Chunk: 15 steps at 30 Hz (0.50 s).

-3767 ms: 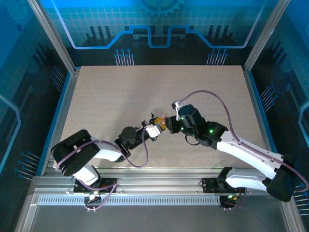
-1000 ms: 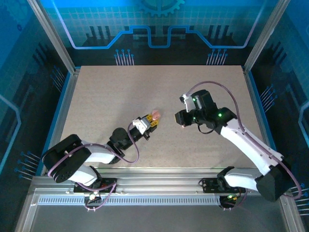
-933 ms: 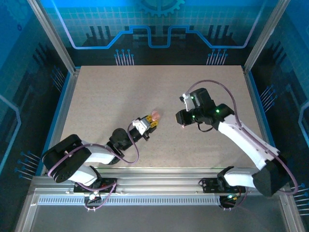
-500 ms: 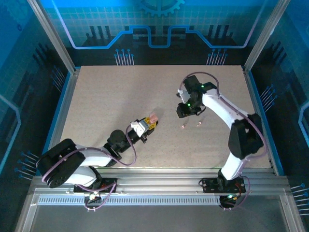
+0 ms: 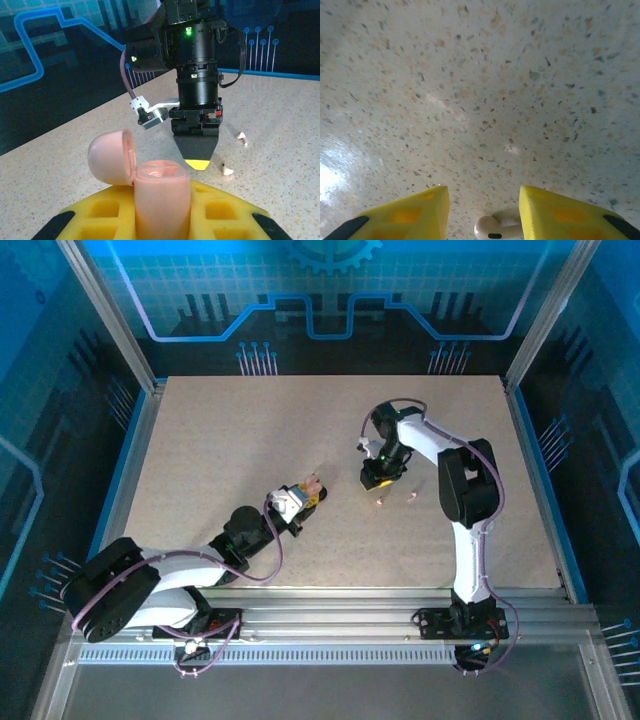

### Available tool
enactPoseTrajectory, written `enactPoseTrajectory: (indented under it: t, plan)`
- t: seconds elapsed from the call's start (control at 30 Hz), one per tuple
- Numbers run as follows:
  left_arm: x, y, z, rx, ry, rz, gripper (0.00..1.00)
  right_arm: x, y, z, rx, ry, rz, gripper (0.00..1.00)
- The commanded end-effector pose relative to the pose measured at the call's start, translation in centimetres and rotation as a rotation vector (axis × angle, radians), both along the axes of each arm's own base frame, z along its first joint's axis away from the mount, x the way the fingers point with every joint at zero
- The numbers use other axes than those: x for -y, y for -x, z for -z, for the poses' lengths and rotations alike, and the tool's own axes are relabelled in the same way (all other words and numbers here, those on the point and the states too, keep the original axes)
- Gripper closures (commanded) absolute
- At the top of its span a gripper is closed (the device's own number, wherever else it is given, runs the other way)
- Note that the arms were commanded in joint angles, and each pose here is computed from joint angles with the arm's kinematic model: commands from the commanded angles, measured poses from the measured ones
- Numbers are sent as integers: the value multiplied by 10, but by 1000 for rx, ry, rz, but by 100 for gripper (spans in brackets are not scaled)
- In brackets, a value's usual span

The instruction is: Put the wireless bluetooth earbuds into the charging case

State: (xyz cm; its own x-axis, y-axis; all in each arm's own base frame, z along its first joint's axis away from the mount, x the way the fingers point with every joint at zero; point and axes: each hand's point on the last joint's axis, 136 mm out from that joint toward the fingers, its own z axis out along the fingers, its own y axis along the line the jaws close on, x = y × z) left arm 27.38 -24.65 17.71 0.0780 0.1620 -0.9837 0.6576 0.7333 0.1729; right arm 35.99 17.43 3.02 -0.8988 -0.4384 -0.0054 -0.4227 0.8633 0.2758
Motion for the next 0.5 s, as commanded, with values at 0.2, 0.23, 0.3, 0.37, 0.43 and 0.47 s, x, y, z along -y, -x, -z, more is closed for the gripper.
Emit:
enactPoseTrajectory:
  t: [0.2,0.23,0.3,0.37,0.43,0.47]
  plan:
    - [0,-4,-12,17,-12,-12,85,18,35,12,-117,40,-7,58]
    - [0,-4,-12,17,-12,-13,85,20,39,12,-121,45,-6,58]
    - [0,-3,-12,18,-10,-10,85,22,47,12,-135,50,-5,57]
    - [1,-3,-12,20,-12,-6,85,24,53,12,-146,49,-3,57]
    - [2,-3,-13,22,-8,-1,85,25,57,11,-149,53,5,57]
    - [2,-2,-14,23,-5,2,85,26,59,10,-152,54,9,57]
